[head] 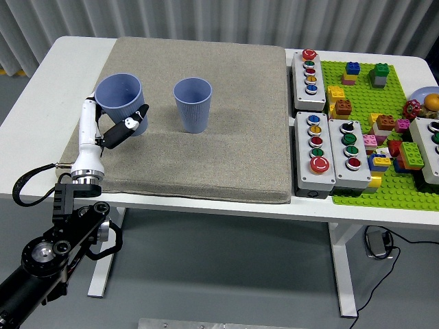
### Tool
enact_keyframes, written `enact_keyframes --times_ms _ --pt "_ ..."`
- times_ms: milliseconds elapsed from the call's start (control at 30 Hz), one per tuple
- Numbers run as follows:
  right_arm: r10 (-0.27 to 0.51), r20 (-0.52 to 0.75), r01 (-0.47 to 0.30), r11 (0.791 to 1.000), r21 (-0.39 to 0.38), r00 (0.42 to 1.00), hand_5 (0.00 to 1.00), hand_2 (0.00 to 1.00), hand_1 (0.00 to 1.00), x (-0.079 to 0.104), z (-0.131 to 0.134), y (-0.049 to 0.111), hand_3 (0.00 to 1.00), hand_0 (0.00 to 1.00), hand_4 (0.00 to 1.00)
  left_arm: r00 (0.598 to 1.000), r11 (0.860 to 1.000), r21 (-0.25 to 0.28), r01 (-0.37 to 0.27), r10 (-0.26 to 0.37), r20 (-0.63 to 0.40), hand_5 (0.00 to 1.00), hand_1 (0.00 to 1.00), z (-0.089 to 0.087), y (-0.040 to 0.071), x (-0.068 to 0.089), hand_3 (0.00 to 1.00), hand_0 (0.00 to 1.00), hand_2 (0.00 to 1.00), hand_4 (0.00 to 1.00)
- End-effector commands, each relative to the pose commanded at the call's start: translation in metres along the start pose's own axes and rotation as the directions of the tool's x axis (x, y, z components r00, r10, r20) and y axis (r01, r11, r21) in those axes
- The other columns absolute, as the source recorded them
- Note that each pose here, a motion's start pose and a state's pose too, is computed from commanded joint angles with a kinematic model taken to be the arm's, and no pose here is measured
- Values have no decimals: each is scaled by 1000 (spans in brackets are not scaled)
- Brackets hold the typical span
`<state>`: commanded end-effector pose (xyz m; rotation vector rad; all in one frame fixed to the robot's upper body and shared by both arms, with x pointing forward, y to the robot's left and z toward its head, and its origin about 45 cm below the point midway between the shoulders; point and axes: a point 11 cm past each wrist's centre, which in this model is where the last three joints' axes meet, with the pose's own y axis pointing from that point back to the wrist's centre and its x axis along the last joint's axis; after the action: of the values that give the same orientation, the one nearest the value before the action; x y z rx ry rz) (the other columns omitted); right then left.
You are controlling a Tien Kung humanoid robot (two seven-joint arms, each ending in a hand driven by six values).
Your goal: Pick cup pour cup place
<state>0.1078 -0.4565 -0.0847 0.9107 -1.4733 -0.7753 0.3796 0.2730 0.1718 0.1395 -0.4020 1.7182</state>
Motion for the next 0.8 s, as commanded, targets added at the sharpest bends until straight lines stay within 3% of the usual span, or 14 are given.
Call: enact_keyframes --times_ms 367,800 --pt "-2 0 2 1000 1 1000 164 582 653 -1 -2 0 578 688 2 999 998 48 42 -43 15 236 508 -25 7 -16 507 510 521 731" --pt "-2 0 2 1000 2 1000 163 583 653 -2 -3 1 578 688 2 997 995 61 73 -74 21 243 511 -34 9 -23 510 527 531 738"
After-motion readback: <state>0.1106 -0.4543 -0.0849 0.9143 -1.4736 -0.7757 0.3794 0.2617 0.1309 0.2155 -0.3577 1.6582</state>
